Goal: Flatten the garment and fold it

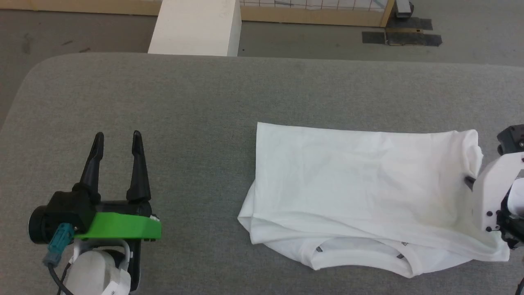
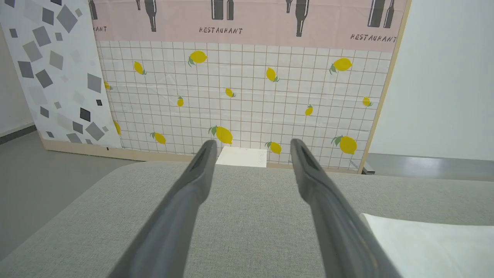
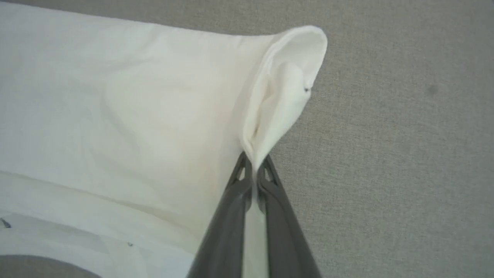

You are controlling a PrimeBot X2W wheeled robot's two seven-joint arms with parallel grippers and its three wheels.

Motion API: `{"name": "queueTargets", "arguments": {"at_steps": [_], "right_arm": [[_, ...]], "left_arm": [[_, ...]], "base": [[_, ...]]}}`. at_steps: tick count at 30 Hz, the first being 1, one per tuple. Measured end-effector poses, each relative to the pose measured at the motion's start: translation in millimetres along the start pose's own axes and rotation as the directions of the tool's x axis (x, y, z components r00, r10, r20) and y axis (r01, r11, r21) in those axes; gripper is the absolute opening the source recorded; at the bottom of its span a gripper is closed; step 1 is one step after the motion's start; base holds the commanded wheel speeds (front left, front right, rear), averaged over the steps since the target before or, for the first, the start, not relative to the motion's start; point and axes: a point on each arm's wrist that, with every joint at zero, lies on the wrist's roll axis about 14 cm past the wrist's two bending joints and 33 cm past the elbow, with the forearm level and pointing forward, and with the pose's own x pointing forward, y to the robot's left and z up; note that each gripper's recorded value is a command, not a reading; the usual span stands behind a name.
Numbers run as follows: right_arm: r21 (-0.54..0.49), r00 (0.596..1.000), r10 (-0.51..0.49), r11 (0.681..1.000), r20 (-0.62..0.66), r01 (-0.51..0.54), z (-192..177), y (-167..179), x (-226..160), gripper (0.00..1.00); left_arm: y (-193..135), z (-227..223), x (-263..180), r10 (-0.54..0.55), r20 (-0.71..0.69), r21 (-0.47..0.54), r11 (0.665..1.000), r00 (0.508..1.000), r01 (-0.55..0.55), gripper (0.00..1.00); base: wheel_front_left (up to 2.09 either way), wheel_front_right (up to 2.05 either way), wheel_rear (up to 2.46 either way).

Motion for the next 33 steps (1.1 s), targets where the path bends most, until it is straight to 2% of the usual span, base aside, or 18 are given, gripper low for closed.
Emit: {"name": "queueTargets", "arguments": {"at_steps": [7,12,18,25,33], "right_arm": [[-0.086,0.978,0.189,0.979,0.083,-0.182,27.0,67.2,-22.2,0.0],[-0.125,0.942,0.328,0.94,0.072,-0.318,30.0,124.2,-21.6,0.0],[-0.163,0.88,0.469,0.876,0.071,-0.453,40.6,191.4,-16.2,0.0],[-0.192,0.837,0.546,0.824,0.024,-0.533,41.2,242.8,-1.2,0.0],[-0.2,0.821,0.569,0.8,-0.044,-0.565,31.7,272.9,23.8,0.0]], "left_arm": [[2.1,8.3,-6.1,0.01,0.019,-0.004,1.0,1.0,-0.01,1.0],[4.3,7.0,-13.2,0.016,0.009,-0.01,1.0,1.0,-0.016,1.0],[15.1,5.9,-24.3,0.053,-0.004,-0.011,0.999,0.999,-0.053,1.0],[33.0,8.8,-37.3,0.106,-0.008,0.005,0.994,0.994,-0.106,1.0],[47.7,7.6,-47.5,0.152,-0.021,0.023,0.988,0.988,-0.152,1.0]], "base": [[0.0,0.0,0.0],[0.0,0.0,0.0],[0.0,0.0,0.0],[0.0,0.0,0.0],[0.0,0.0,0.0]]}}
